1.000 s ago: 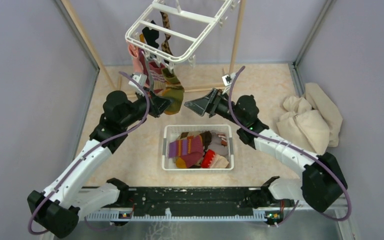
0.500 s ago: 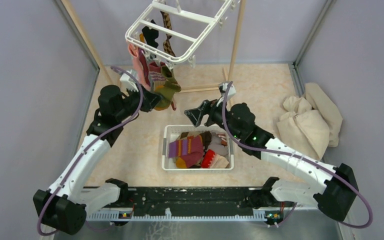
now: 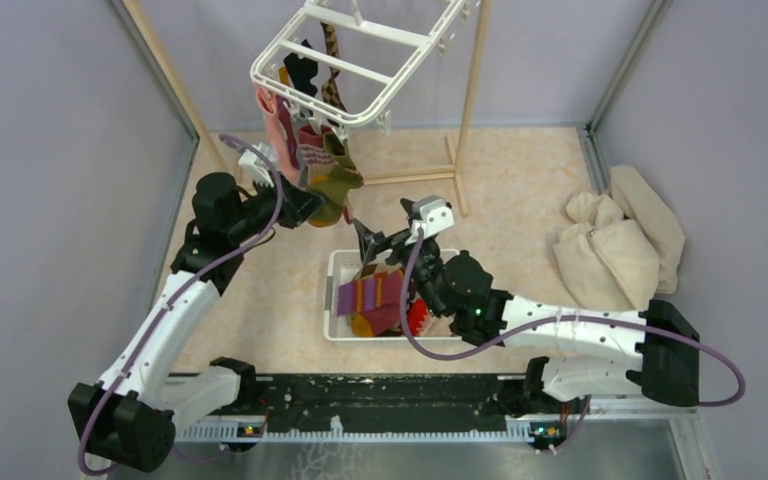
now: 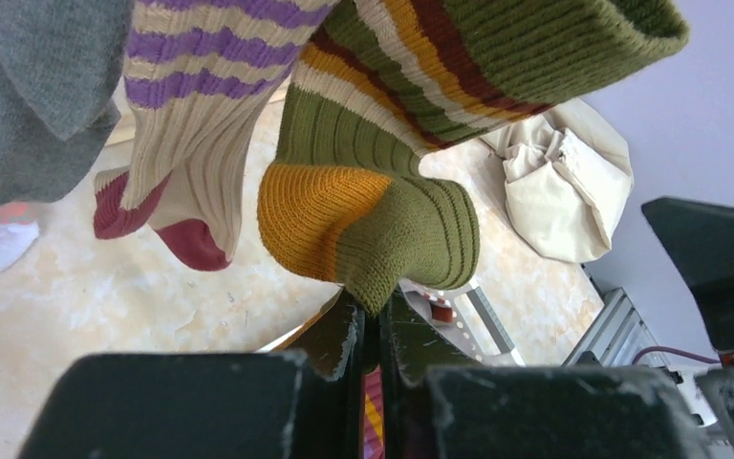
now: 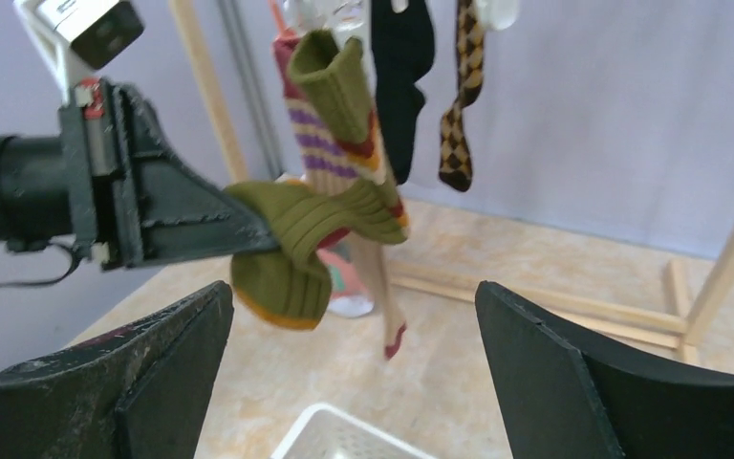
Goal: Remove the socks clipped to the hanger
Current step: Remove the sock from the hanger.
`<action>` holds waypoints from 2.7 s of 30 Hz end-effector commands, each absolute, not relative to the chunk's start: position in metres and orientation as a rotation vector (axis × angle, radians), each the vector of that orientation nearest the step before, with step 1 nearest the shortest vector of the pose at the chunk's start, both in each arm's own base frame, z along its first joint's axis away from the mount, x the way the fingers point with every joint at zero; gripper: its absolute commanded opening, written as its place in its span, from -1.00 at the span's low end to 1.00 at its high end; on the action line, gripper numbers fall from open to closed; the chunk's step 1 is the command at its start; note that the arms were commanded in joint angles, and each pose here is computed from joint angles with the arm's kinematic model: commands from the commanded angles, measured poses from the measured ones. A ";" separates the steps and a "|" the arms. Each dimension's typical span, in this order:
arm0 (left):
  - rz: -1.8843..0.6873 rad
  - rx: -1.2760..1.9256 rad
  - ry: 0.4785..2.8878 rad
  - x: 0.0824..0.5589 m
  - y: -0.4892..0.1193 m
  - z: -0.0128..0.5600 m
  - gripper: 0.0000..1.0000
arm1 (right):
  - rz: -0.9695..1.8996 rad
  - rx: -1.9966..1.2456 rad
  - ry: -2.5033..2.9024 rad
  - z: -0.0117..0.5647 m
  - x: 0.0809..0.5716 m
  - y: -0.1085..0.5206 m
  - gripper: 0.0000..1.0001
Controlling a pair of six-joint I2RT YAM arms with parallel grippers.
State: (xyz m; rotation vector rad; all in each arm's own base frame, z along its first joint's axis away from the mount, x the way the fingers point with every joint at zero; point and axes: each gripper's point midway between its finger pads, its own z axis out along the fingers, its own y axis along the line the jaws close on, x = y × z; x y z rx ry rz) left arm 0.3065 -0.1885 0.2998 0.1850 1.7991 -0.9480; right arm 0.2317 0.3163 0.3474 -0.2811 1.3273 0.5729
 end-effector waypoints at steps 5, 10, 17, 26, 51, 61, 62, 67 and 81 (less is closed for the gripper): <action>-0.973 0.217 1.770 0.302 -0.190 0.302 -0.82 | 0.462 -0.162 1.175 0.405 0.249 0.309 0.93; -0.985 0.224 1.752 0.302 -0.191 0.304 -0.82 | 0.387 -0.205 1.123 0.414 0.261 0.328 0.90; -0.993 0.232 1.753 0.303 -0.192 0.303 -0.81 | 0.533 -0.203 1.109 0.422 0.297 0.340 0.70; -1.012 0.245 1.755 0.304 -0.194 0.300 -0.79 | 0.621 -0.312 1.062 0.440 0.312 0.365 0.61; -1.035 0.256 1.746 0.305 -0.194 0.302 -0.77 | 0.522 -0.264 1.071 0.456 0.338 0.365 0.45; -1.039 0.252 1.749 0.305 -0.195 0.300 -0.77 | 0.556 -0.225 1.055 0.465 0.348 0.363 0.32; -1.039 0.252 1.749 0.305 -0.195 0.300 -0.77 | 0.557 -0.222 1.053 0.466 0.349 0.362 0.32; -1.040 0.254 1.747 0.306 -0.195 0.301 -0.77 | 0.562 -0.220 1.052 0.467 0.353 0.366 0.31; -1.052 0.258 1.745 0.306 -0.195 0.301 -0.77 | 0.567 -0.211 1.051 0.468 0.358 0.370 0.07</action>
